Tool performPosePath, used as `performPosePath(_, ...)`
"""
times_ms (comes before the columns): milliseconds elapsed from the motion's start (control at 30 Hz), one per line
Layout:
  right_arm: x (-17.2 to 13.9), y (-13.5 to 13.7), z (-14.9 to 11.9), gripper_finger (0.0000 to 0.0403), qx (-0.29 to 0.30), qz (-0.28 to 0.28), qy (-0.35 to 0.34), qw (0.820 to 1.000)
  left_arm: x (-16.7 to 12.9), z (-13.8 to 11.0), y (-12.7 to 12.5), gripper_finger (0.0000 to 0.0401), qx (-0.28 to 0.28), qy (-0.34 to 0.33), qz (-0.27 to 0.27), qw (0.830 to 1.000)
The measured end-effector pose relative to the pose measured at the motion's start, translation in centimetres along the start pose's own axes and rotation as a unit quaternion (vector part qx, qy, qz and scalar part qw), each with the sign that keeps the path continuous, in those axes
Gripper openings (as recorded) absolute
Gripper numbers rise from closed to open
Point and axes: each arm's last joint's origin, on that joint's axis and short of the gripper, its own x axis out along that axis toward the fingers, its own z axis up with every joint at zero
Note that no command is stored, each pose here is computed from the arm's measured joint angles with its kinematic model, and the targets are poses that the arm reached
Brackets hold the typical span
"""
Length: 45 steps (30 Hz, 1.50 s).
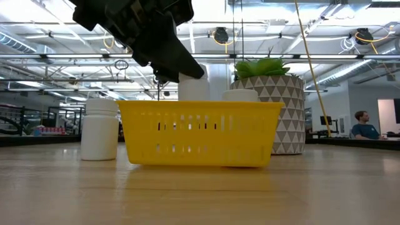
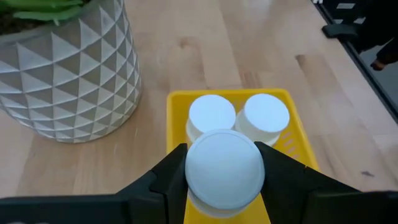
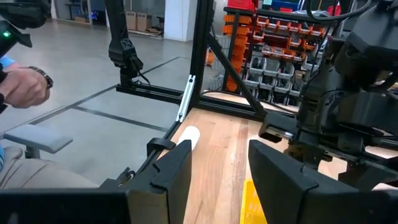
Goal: Pick and place pill bottles into a basket
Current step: Put the top white pill bottle into the yellow bin
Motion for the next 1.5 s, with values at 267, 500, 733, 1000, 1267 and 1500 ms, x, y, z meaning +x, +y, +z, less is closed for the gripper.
performPosePath(267, 0.0, 0.0, 0.0, 0.015, -0.002, 0.0, 0.0, 1.0, 0.4, -0.2, 0.0, 0.0164, -0.001, 0.002, 0.0, 1.0)
performPosePath(500, 0.0, 0.0, 0.0, 0.015, -0.002, 0.0, 0.0, 1.0, 1.1, -0.6, 0.1, 0.0164, -0.002, 0.004, -0.001, 1.0)
performPosePath(733, 0.0, 0.0, 0.0, 0.015, 0.0, 0.0, 0.0, 1.0, 1.6, -1.0, 0.2, 0.0164, -0.006, 0.011, 0.0, 1.0)
performPosePath(1000, 0.0, 0.0, 0.0, 0.015, 0.001, 0.002, 0.0, 1.0, 2.5, -1.5, 0.4, 0.0164, -0.009, 0.013, 0.002, 1.0)
performPosePath(1267, 0.0, 0.0, 0.0, 0.015, 0.001, 0.002, 0.0, 1.0, 3.3, -2.2, 0.5, 0.0164, -0.014, 0.021, 0.003, 1.0)
performPosePath(1500, 0.0, 0.0, 0.0, 0.015, 0.002, 0.002, 0.0, 1.0, 3.4, -2.2, 0.5, 0.0164, -0.009, 0.021, 0.002, 1.0)
